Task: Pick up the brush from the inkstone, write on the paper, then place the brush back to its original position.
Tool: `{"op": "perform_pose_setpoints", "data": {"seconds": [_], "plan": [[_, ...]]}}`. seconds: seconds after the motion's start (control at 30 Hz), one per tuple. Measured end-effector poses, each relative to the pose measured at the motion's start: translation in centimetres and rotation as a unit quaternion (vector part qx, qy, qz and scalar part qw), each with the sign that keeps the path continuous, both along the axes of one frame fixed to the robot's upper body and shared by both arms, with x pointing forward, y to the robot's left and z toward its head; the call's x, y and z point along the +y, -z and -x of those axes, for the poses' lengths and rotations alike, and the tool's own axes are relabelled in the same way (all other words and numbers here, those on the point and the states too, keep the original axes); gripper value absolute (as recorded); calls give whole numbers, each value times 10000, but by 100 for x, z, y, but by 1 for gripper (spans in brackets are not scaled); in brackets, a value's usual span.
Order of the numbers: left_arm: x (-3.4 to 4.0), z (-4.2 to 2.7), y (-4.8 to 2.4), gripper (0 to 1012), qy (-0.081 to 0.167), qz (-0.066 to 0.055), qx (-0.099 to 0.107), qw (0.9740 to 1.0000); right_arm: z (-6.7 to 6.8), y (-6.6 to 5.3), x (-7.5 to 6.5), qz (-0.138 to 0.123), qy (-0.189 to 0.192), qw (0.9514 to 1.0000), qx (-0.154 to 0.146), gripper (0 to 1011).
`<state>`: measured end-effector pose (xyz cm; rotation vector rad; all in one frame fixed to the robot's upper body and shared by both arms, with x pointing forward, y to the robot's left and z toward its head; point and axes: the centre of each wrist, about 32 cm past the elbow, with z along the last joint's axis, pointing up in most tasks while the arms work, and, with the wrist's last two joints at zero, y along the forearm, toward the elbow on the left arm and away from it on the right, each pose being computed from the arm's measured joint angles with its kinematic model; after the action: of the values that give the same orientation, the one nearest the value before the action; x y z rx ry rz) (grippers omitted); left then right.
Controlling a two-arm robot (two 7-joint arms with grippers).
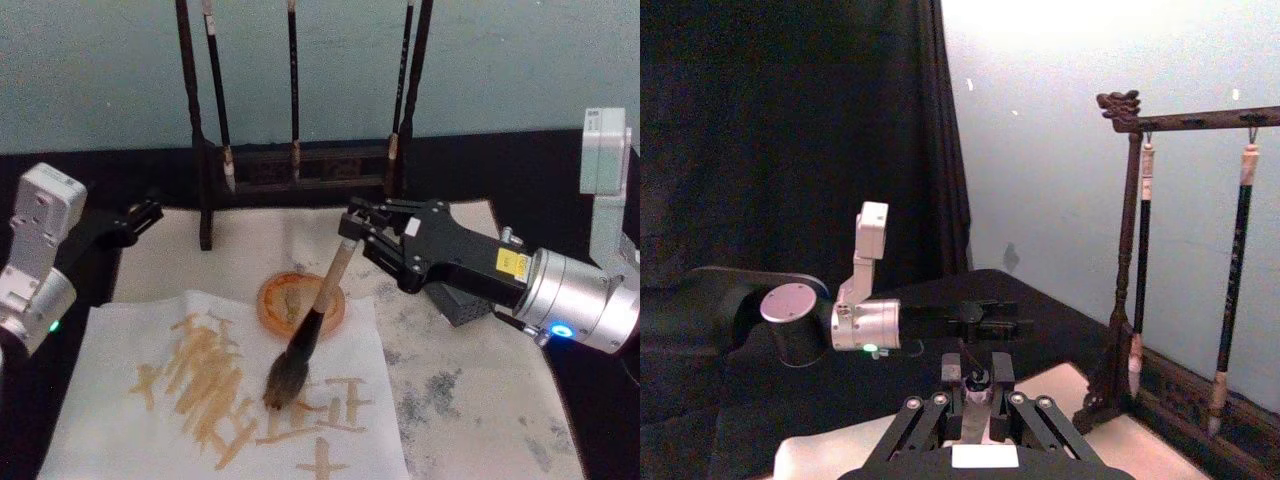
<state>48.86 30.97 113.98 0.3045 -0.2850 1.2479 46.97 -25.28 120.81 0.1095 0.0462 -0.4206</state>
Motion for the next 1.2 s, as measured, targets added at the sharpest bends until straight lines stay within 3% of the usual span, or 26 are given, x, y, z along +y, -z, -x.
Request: {"op": "perform_pose_setpoints", "data": {"seconds": [0.83,0.97,1.2], "plan": [[0,0,0,1002,0,0,-1,10000,-80,-101,-227,40,410,9990,-185,178],[0,0,0,1002,0,0,0,10000,-85,-143,-203,-16,400,9989,-259,178],[0,0,0,1002,0,0,0,10000,-54,-215,-42,-174,187,9990,-366,178]]}}
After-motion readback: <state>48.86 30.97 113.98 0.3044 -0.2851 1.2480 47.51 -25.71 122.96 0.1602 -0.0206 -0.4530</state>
